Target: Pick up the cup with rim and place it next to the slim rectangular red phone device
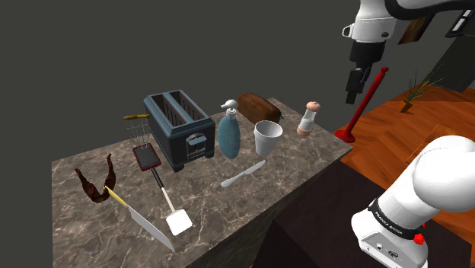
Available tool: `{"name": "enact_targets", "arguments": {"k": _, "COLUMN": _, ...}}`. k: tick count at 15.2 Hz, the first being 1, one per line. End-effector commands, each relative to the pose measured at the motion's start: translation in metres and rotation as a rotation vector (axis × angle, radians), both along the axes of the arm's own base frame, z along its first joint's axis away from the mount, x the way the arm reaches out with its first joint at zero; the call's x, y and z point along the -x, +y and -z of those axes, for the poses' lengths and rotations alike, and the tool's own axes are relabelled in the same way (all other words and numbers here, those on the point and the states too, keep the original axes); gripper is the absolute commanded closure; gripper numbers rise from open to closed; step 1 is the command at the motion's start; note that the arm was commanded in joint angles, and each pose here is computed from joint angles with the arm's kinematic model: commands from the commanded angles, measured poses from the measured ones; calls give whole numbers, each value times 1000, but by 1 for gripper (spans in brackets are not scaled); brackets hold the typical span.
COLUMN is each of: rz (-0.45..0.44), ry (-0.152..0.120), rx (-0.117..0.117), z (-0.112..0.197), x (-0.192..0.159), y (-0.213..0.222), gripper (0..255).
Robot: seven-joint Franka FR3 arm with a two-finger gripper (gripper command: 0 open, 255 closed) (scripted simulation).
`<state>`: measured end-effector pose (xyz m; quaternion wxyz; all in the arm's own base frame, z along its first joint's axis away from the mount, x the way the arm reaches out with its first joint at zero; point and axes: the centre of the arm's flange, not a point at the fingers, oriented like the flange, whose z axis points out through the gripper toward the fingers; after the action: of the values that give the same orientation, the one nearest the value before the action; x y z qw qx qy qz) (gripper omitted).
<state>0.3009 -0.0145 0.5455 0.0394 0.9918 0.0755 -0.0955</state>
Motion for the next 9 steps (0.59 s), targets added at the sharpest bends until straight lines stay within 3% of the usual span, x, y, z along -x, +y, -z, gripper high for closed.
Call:
{"name": "enact_targets", "arguments": {"k": 1, "rz": 0, "ry": 0, "rx": 0, "z": 0, "x": 0, "y": 0, "gripper": 0}}
{"name": "enact_targets", "arguments": {"k": 9, "rz": 45, "ry": -14, "rx": -1, "z": 68, "x": -66, "y": 43, "gripper": 0}}
